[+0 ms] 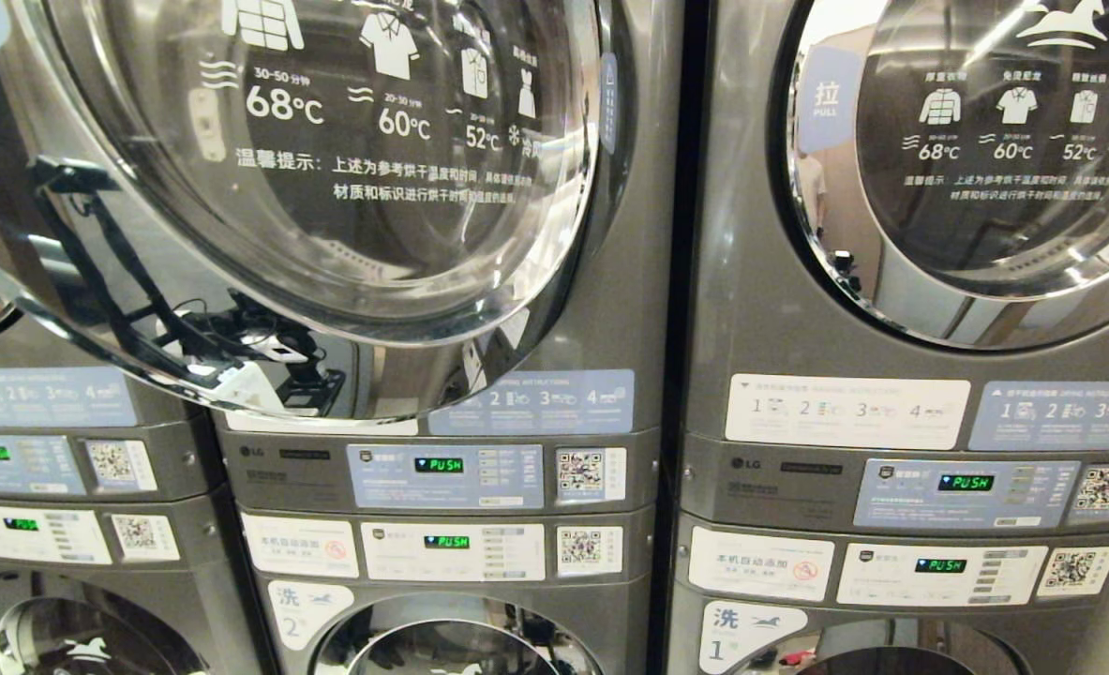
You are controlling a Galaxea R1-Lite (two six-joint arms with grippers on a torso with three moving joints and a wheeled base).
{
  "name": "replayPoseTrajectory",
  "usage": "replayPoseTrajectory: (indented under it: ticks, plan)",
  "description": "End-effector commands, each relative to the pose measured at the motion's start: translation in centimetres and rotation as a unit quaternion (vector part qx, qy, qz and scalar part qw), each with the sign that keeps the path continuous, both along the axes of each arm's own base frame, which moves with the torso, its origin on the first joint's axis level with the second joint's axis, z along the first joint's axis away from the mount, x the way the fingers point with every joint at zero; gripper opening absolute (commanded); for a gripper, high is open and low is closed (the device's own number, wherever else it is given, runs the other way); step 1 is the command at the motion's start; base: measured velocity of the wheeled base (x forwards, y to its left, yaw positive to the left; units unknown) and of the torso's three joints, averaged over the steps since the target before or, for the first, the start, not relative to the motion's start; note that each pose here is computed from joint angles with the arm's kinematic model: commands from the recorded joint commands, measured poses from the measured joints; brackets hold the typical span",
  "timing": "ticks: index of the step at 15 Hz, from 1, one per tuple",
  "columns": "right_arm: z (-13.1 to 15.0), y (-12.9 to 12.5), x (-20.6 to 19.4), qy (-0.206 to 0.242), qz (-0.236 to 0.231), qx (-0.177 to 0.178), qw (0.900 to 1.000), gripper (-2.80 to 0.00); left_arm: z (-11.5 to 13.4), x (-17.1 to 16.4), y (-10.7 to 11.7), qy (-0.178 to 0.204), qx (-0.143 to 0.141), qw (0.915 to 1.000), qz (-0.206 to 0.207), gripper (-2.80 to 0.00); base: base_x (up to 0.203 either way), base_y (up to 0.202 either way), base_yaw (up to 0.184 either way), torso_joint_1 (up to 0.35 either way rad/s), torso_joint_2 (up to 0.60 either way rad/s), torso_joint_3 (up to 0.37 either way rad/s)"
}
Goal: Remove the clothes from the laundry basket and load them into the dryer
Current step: Open the dryer
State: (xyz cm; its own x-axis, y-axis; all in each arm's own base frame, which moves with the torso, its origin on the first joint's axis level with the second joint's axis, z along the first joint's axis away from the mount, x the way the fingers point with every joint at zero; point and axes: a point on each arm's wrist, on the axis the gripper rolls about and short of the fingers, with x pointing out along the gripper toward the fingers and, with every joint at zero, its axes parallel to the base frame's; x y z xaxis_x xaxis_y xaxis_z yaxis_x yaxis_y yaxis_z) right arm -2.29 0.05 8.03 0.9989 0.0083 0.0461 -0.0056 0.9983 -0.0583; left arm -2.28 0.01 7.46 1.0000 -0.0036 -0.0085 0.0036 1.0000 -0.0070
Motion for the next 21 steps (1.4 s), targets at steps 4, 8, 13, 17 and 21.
replayPoseTrajectory:
  ticks: [4, 8, 13, 17, 21]
  plan:
    - [-0.5, 0.0, 0.1, 0.008, 0.001, -0.002, 1.0, -2.8, 0.0, 0.0, 0.0, -0.001, 0.001, 1.0, 0.0, -2.8, 0.0, 0.0, 0.0, 0.0, 0.0, 0.0]
    - [-0.5, 0.0, 0.1, 0.008, 0.001, -0.002, 1.0, -2.8, 0.0, 0.0, 0.0, 0.0, 0.001, 1.0, 0.0, -2.8, 0.0, 0.0, 0.0, 0.003, 0.0, 0.054]
    - [-0.5, 0.0, 0.1, 0.009, 0.001, -0.001, 1.0, -2.8, 0.0, 0.0, 0.0, 0.0, 0.001, 1.0, 0.0, -2.8, 0.0, 0.0, 0.0, 0.0, 0.0, 0.173]
    - [-0.5, 0.0, 0.1, 0.009, 0.001, -0.001, 1.0, -2.8, 0.0, 0.0, 0.0, -0.001, 0.003, 1.0, 0.0, -2.8, 0.0, 0.0, 0.0, 0.0, 0.0, 0.025]
    - [-0.5, 0.0, 0.1, 0.008, 0.001, 0.001, 1.0, -2.8, 4.7, -1.5, -0.1, -0.089, 0.019, 0.9957, -0.019, -2.8, 0.0, 0.0, 0.0, 0.0, 0.0, 0.0]
